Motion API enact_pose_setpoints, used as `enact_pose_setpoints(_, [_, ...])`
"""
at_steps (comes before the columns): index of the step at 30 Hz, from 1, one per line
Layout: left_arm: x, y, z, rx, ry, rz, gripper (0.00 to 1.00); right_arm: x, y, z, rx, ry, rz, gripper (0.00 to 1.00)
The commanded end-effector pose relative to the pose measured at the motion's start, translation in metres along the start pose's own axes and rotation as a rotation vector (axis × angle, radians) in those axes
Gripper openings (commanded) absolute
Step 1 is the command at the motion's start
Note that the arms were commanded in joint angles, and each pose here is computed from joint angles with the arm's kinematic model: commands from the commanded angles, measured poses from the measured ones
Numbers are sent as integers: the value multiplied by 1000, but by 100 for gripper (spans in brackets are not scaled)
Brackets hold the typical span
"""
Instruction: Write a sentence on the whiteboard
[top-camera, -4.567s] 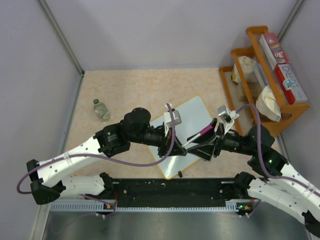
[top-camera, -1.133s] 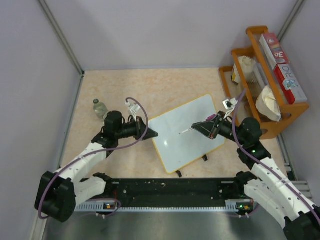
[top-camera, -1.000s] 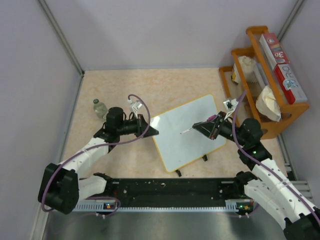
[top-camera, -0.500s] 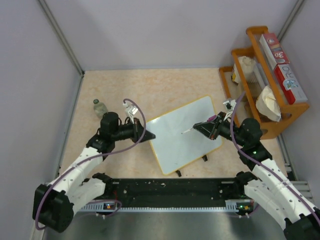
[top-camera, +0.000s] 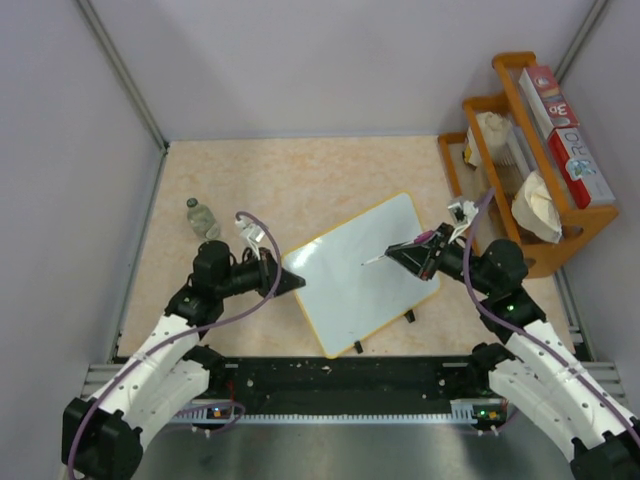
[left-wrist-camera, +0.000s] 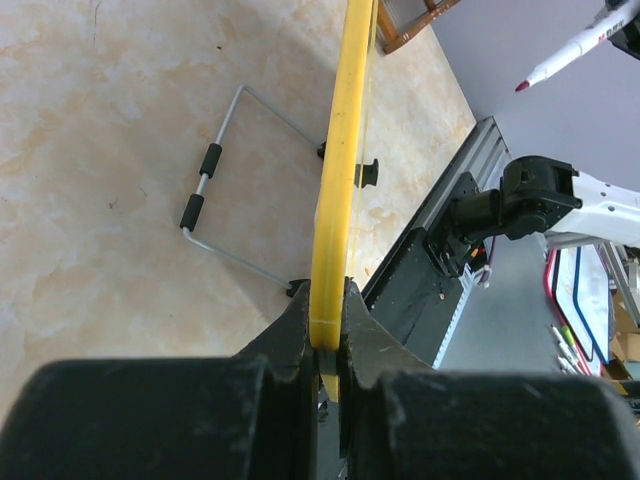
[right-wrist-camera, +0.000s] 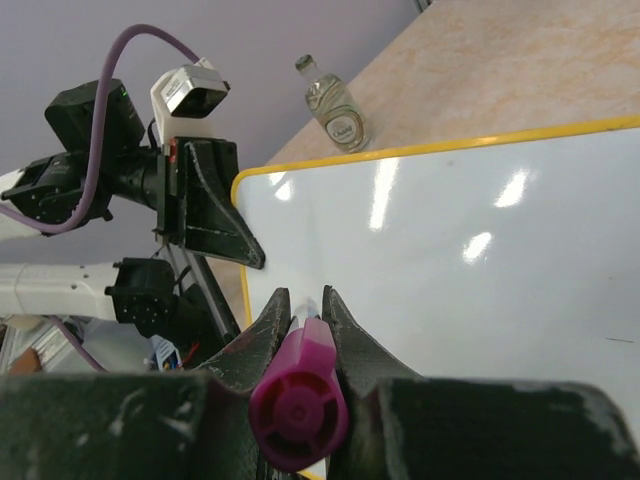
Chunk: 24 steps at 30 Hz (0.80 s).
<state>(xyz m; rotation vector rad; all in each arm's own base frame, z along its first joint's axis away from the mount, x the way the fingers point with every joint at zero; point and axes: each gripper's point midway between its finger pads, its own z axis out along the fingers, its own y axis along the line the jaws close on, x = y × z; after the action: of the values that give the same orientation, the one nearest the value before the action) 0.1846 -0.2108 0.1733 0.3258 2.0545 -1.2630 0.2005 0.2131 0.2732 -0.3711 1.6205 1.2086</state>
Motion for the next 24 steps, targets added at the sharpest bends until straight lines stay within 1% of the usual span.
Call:
enact_pose_setpoints(1, [15,43,3,-159,25,43,0,-18,20,11,-33,-48,-133,0])
enact_pose_setpoints(6, [15,58,-1,-249,12,31,0,-15,25,26,-20,-41,-177,0])
enact_pose_setpoints(8, [9,66,-4,-313,0,27,0,-13,24,34,-18,-35,-176,0])
enact_pose_setpoints(9, [14,72,-6,-346,18,9,0,-14,24,36,-22,-38,-175,0])
enact_pose_setpoints(14, [12,85,-11,-438,17,-20,1,-14,21,44,-18,-28,-169,0])
enact_pose_setpoints(15, [10,88,-13,-458,5,-17,10,-14,21,44,-19,-29,-171,0])
enact_pose_setpoints(16, [10,88,-14,-466,4,-16,15,-14,20,44,-16,-30,-172,0])
enact_pose_setpoints(18, [4,87,-16,-473,-22,-8,35,-14,20,43,-15,-32,-176,0])
enact_pose_setpoints(21, [-4,81,-20,-468,-66,5,53,-13,20,40,-10,-33,-175,0])
enact_pose_setpoints(22, [-6,80,-21,-467,-80,5,65,-12,20,39,-8,-32,-175,0])
enact_pose_setpoints(24, [-10,74,-22,-442,-119,4,73,-13,21,37,-9,-37,-173,0])
